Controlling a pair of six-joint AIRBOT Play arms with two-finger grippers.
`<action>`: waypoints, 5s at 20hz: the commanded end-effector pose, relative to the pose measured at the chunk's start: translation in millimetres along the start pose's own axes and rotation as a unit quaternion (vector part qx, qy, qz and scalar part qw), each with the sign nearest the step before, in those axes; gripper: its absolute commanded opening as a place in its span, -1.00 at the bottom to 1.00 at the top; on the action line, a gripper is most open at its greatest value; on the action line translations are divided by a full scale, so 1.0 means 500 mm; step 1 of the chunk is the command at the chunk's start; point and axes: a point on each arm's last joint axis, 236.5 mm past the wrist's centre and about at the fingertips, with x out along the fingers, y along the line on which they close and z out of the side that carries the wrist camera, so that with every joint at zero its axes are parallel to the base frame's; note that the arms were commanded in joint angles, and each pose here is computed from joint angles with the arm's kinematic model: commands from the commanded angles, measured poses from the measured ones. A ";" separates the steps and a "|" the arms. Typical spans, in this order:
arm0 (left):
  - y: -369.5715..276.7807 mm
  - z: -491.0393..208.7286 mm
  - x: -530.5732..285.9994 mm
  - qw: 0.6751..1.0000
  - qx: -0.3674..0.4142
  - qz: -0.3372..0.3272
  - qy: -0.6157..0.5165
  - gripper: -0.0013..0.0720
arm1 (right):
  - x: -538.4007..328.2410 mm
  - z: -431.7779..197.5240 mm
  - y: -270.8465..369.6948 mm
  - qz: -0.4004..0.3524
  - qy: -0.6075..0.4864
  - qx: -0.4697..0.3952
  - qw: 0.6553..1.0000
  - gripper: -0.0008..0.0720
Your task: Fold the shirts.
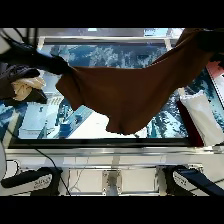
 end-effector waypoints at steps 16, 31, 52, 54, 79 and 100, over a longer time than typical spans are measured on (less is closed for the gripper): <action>0.237 0.127 0.154 0.986 0.016 0.166 -0.032 0.37 | 0.330 -0.301 -0.144 -0.026 0.178 0.088 0.980 0.27; 0.325 -0.312 0.062 0.930 -0.351 0.086 -0.073 0.34 | 0.179 -0.761 0.033 0.117 0.329 0.391 0.852 0.27; 0.238 -0.333 0.124 0.905 -0.416 -0.017 -0.087 0.34 | 0.253 -0.865 0.097 0.030 0.308 0.514 0.800 0.06; 0.237 -0.333 0.124 0.905 -0.416 -0.018 -0.086 0.34 | 0.259 -0.880 0.101 0.031 0.316 0.523 0.791 0.10; 0.136 -0.420 0.281 0.791 -0.607 -0.012 -0.081 0.34 | 0.223 -0.543 0.098 0.226 0.071 0.516 0.823 -0.88; 0.123 -0.458 0.381 0.685 -0.726 -0.026 -0.049 -0.40 | 0.193 -0.492 0.105 0.249 0.031 0.477 0.842 -0.88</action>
